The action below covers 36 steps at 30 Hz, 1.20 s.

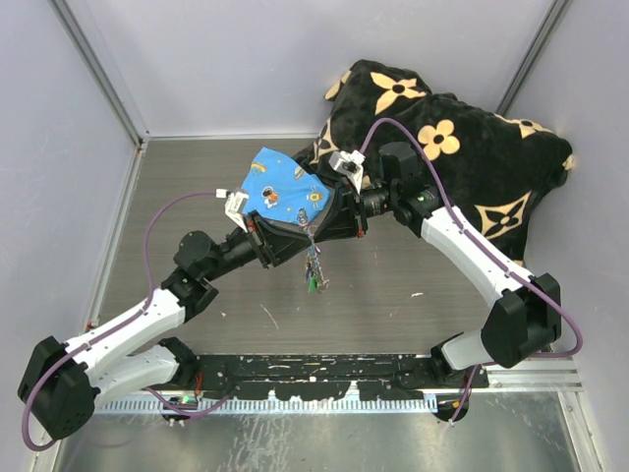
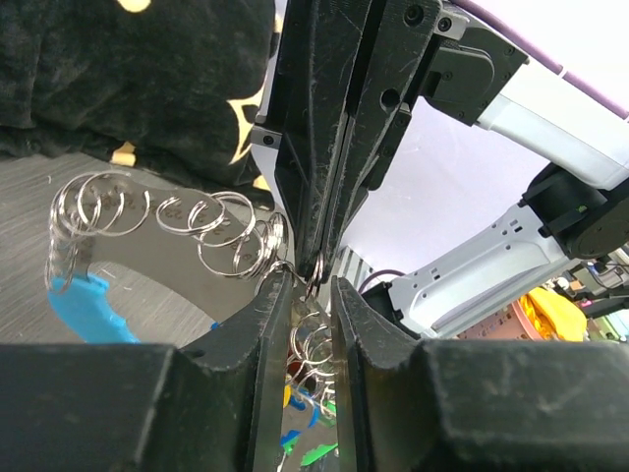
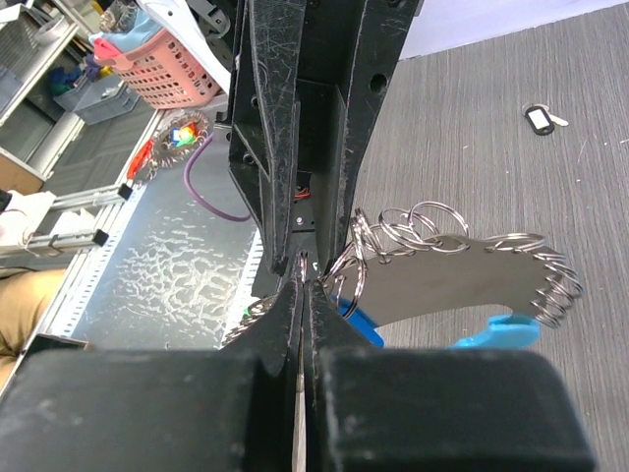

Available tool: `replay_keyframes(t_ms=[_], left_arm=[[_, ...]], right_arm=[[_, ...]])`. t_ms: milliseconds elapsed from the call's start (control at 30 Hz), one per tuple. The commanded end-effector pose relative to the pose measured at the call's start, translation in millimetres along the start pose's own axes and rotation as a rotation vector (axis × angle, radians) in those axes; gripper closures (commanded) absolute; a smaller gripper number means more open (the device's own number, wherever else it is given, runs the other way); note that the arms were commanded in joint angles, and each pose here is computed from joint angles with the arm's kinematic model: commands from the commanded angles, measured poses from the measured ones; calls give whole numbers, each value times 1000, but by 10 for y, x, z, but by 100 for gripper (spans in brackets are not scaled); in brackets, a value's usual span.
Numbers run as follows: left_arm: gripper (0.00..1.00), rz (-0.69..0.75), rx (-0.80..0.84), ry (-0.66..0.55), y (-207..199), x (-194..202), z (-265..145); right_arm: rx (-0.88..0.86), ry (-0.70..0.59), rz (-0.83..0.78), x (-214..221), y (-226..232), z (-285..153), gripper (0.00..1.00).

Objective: Remove the keys from the keyring
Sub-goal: Remove the key from the keyring.

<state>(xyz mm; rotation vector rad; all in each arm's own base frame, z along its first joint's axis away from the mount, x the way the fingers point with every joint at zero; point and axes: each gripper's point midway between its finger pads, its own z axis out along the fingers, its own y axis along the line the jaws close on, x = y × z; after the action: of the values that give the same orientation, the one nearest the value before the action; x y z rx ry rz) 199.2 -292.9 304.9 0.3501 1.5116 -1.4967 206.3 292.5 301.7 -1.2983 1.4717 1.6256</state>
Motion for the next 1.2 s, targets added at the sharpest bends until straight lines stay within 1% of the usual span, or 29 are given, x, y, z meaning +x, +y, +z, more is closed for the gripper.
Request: replay_keyframes(t_ms=[0, 233, 300, 333, 367, 400, 500, 533, 633, 733, 867, 1000, 1100, 1167], left_arm=[[78, 35, 75, -62, -237, -256, 65], [80, 30, 88, -45, -257, -233, 89], [84, 32, 92, -39, -259, -221, 93], [90, 33, 94, -36, -261, -216, 96], [98, 36, 98, -32, -265, -212, 96], [100, 40, 102, -27, -274, -204, 95], [100, 73, 98, -12, -290, -203, 79], [100, 89, 85, 1, -277, -195, 68], [100, 137, 39, 73, -227, -122, 18], [100, 194, 18, 171, -231, -47, -45], [100, 257, 14, 320, -295, 21, -133], [100, 308, 3, 461, -356, 21, -214], [100, 320, -2, 553, -376, 34, -258], [100, 303, -24, 627, -331, 69, -272]], right_arm=[[-31, -19, -71, -145, 109, -20, 99], [-30, -20, -70, -148, 112, -17, 99], [-28, -20, -71, -150, 108, -21, 99], [-27, -20, -69, -145, 107, -18, 99], [-27, -19, -68, -141, 104, -19, 99], [-25, -19, -69, -140, 101, -18, 99], [-25, -19, -77, -138, 104, -19, 99], [-28, -18, -79, -132, 108, -20, 97], [-24, -9, -101, -106, 123, -28, 84], [-1, 7, -140, -99, 125, -49, 71], [76, 73, -250, -83, 84, -120, 57], [117, 141, -338, -83, 136, -204, 51], [115, 164, -398, -86, 202, -241, 50], [97, 160, -422, -94, 245, -242, 50]])
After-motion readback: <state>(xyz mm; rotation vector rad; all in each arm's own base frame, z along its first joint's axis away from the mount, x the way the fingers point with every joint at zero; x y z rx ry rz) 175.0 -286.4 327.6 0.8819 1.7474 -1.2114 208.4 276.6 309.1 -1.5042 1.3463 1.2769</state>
